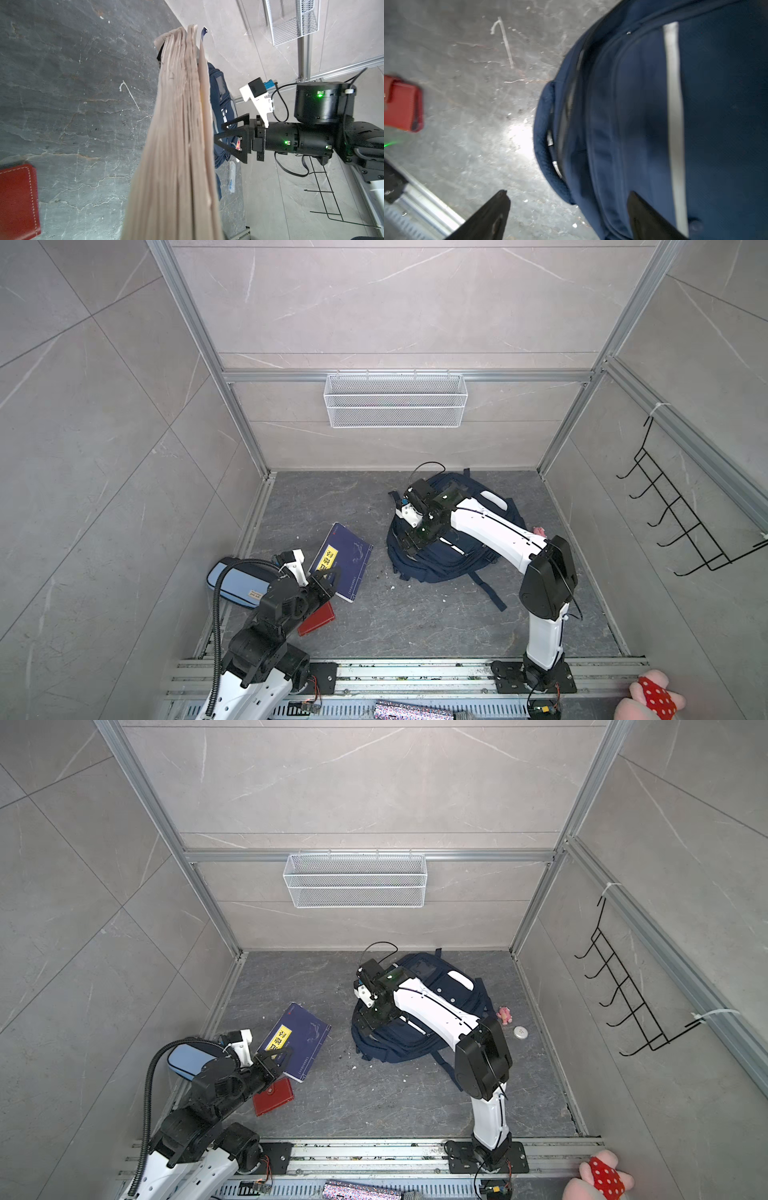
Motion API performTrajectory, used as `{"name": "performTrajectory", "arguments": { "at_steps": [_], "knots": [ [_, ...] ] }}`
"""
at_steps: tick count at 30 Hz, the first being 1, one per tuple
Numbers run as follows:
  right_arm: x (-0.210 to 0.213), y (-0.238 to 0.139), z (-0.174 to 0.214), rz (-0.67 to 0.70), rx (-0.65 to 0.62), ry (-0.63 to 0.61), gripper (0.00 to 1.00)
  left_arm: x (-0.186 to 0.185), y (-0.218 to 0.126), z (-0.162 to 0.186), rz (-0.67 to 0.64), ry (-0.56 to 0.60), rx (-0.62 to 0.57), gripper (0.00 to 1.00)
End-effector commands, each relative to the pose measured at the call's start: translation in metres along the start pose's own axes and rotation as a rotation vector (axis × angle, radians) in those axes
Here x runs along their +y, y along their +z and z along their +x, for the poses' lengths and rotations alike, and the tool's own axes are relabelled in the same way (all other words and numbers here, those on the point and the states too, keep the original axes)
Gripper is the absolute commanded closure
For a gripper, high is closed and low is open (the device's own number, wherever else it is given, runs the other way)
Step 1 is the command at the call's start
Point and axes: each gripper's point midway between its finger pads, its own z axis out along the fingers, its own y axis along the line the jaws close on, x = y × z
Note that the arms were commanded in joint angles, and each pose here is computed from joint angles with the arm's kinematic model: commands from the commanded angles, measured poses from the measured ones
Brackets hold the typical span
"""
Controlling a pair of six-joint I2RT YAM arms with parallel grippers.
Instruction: Pack the student bag
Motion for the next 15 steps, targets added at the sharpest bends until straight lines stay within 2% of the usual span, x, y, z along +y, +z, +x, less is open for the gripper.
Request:
{"name": "performTrajectory", "arguments": {
  "at_steps": [1,9,12,15],
  "knots": [
    [-0.018,0.013,-0.008,0.086,-0.016,-0.030,0.15,-0.012,-0.001,-0.004,0.063,-0.026,-0.016,1.00],
    [0.009,0.046,-0.009,0.052,0.032,-0.107,0.28,-0.007,0.001,-0.001,0.046,-0.023,-0.005,1.00],
    [0.008,0.060,-0.004,0.065,0.066,-0.115,0.37,-0.008,0.004,-0.001,0.055,-0.031,-0.005,1.00],
    [0.004,0.067,-0.004,0.110,0.062,-0.148,0.53,-0.009,0.007,0.000,0.055,-0.029,0.001,1.00]
  ]
}}
